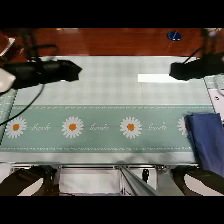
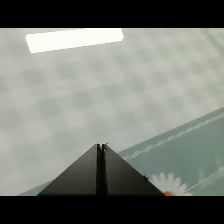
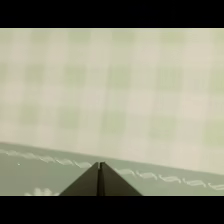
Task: Fold the shirts.
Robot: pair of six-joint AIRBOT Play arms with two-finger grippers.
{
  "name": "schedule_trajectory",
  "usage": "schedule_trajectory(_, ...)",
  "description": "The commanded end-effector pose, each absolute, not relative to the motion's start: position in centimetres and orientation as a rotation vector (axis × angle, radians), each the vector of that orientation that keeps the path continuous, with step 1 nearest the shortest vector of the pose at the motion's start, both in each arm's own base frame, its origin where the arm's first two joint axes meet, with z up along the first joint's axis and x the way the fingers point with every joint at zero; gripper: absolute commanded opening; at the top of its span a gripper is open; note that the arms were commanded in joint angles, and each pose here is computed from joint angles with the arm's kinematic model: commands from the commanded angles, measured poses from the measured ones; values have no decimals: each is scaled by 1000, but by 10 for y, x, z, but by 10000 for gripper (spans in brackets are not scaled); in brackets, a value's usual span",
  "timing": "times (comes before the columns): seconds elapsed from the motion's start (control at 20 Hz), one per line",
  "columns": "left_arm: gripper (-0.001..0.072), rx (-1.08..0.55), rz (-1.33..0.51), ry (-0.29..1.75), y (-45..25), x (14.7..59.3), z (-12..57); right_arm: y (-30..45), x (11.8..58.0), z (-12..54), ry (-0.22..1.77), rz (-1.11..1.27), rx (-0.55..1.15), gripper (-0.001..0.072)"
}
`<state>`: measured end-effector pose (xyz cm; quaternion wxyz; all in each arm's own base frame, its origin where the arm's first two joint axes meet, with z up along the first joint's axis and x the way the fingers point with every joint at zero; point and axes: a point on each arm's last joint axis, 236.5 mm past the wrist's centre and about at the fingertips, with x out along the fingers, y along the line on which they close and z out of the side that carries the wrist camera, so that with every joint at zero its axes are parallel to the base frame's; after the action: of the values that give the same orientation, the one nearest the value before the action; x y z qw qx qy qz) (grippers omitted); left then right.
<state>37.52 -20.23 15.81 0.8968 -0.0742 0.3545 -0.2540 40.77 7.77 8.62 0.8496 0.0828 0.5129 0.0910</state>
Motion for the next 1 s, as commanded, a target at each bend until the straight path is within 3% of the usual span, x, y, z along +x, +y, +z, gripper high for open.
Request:
schedule_trajectory(0.0,18,49,-330,925,-172,401,74,75,397,-8,1305,66,31,20)
schedule_trajectory(0.35,18,11,-283,979,-161,411,50,58,381,-23,1403,23,1,20)
schedule_trajectory(0.95,18,7,-284,959,-163,416,51,58,382,-23,1398,24,2,20)
